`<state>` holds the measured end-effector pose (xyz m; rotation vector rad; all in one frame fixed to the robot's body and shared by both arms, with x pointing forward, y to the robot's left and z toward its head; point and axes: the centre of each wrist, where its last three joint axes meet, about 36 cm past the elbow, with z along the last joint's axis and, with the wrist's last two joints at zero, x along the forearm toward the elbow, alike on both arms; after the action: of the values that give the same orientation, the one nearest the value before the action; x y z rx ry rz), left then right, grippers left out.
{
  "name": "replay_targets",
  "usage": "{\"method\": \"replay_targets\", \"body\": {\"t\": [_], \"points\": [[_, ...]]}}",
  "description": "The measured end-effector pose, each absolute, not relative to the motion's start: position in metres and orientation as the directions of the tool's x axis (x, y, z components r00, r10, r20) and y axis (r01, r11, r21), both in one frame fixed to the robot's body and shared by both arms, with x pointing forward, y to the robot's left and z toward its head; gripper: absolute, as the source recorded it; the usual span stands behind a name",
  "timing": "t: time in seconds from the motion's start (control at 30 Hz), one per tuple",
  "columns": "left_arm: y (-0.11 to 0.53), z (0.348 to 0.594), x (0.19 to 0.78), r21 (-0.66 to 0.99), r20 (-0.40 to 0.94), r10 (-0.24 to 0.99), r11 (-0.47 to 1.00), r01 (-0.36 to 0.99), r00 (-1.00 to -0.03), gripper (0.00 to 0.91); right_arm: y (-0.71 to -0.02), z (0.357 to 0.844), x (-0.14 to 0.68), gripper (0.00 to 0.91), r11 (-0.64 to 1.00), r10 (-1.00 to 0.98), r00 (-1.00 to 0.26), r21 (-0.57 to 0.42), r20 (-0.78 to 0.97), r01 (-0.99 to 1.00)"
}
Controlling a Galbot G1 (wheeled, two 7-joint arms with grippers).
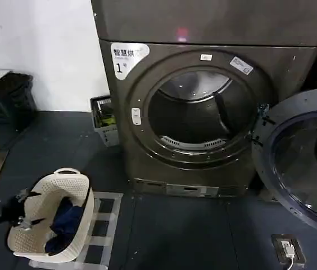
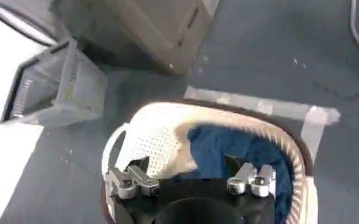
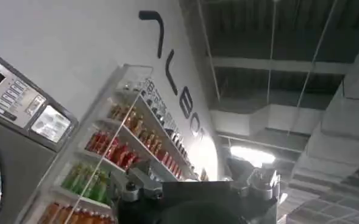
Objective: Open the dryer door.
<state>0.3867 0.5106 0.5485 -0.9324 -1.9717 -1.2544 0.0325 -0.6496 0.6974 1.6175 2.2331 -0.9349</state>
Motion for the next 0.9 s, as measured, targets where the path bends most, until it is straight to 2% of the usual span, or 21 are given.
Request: {"method": "replay_targets", "body": {"t": [0.43,0.9], "points": [[0.524,0.55,0.385,0.445,0.855,0.156,0.273,0.853,-0.496,0.907,-0.652,0.7,0.032,0.907,0.196,0.763,-0.379,-0.371,-0.524,0.908],[0.524,0.558,0.387,0.455,0.852,0.157,0.249,0.855,-0.499,0.907,-0.653,0.699,0.027,0.907,0.192,0.768,-0.38,-0.381,-0.516,0.905]]}}
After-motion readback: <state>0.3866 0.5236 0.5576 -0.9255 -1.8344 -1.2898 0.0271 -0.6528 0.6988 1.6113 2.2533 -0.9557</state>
